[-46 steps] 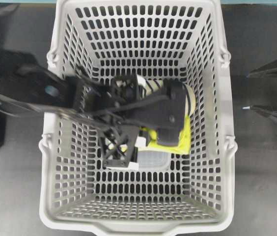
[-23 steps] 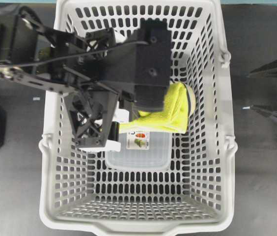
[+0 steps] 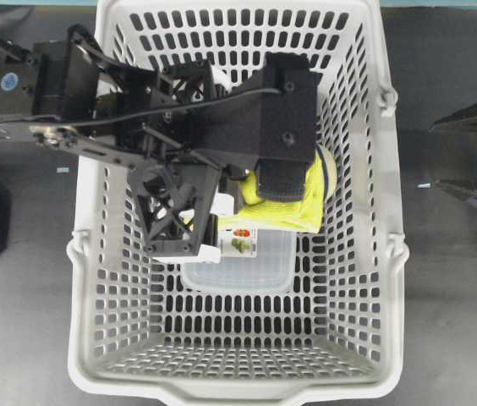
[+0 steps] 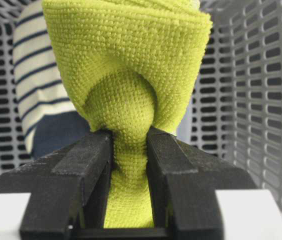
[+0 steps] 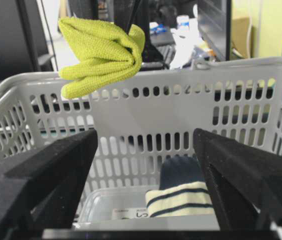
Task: Pick up the yellow cloth from the shopping basket with the left arm.
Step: 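Hold the yellow cloth raised above the basket with the left gripper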
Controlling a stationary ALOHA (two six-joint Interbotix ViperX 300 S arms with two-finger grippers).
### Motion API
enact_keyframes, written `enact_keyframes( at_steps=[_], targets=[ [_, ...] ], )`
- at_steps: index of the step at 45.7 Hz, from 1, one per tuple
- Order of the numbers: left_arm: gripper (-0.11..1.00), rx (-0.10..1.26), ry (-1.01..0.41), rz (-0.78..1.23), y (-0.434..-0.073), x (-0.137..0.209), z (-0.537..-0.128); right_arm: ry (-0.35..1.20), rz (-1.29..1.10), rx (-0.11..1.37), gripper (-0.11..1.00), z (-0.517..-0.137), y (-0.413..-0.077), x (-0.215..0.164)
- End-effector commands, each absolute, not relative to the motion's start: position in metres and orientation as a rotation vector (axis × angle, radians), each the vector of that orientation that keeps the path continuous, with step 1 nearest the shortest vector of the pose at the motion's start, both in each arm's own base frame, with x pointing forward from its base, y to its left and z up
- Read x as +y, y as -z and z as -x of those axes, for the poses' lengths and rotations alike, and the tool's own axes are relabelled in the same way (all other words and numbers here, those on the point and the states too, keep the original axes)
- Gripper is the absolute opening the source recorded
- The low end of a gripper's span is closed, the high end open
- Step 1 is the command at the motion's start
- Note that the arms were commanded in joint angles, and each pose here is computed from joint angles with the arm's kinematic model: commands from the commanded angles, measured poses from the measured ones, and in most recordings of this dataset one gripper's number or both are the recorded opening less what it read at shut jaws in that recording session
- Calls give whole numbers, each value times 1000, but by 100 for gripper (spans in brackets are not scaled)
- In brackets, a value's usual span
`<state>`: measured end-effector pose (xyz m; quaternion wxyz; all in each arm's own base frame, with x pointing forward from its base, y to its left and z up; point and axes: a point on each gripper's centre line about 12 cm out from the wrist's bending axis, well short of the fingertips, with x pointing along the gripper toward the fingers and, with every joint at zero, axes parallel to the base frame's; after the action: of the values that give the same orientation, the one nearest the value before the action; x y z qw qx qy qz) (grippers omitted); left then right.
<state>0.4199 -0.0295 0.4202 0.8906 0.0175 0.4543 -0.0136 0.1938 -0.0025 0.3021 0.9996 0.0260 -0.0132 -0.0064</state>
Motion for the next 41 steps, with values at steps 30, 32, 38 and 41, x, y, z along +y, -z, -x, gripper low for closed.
enact_keyframes(
  at_steps=[30,32,38,41],
  targets=[
    [20,934,28,-39,-430,-30,-416,14,-58,-57,74,-195,-312,-3],
    [20,932,28,-39,-430,-30,-416,14,-59,-57,74,-195,-312,-3],
    [20,934,28,-39,-430,-30,-416,14,-59,-57,74,-195,-312,-3],
    [20,934,28,-39,-430,-30,-416,14,-58,-59,74,-195,-312,-3]
  ],
)
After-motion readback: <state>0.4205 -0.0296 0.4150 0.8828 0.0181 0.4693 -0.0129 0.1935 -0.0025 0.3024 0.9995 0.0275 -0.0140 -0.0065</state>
